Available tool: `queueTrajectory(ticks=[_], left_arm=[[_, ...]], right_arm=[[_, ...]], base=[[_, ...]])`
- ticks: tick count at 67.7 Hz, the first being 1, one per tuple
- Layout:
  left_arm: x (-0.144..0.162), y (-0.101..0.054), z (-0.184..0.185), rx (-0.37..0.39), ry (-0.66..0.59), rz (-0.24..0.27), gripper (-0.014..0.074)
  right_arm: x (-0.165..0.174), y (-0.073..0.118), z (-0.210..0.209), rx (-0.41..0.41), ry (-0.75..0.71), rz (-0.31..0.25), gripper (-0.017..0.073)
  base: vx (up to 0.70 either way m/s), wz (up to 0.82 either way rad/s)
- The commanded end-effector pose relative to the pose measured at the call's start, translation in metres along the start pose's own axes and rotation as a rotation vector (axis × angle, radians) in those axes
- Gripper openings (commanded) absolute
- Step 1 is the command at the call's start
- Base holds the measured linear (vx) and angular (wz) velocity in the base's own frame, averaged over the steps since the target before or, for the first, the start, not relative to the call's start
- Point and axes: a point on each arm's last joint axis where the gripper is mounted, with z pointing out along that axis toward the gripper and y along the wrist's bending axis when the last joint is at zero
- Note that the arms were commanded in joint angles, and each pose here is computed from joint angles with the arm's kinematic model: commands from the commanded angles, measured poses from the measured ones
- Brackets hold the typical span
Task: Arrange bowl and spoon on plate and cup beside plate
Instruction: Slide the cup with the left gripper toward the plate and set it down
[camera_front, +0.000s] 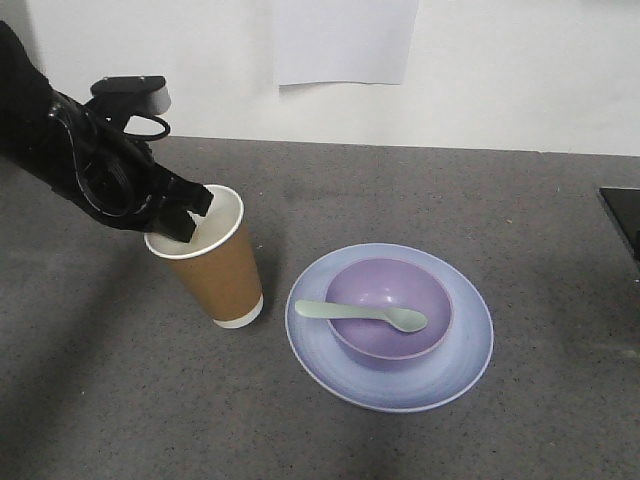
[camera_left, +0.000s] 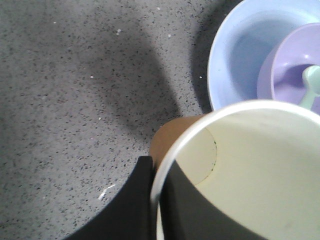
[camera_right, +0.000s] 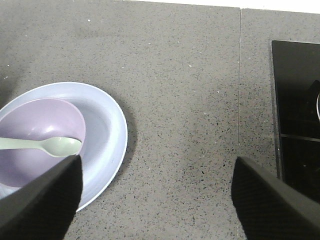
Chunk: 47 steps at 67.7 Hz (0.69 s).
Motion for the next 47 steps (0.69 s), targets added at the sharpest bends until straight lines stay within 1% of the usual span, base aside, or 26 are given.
queueTrajectory(ticks=[1,26,37,47], left_arm=[[-0.004,-0.012,-0.017,0.025,-0.112,0.013,-0.0008],[-0.004,-0.008,-0.001,0.023,-0.088,-0.006,-0.0008],[-0.004,-0.011,0.009,0.031,-0.064,-0.002,-0.0008],[-0.005,-0.01,0.014,0.027,-0.05,0.0,-0.0008]], right_arm=[[-0.012,0.0,-0.007,0.005,-0.095,-0.009,0.0582],[-0.012,0.0,-0.007,0.005,-0.095,-0.009,0.0582],[-0.012,0.0,-0.007,0.005,-0.095,-0.009,0.0582],[-0.012,0.0,-0.007,0.006,-0.095,-0.01,0.0582]], base=[[0.0,0.0],[0.0,0.0],[0.0,0.0],[0.0,0.0]])
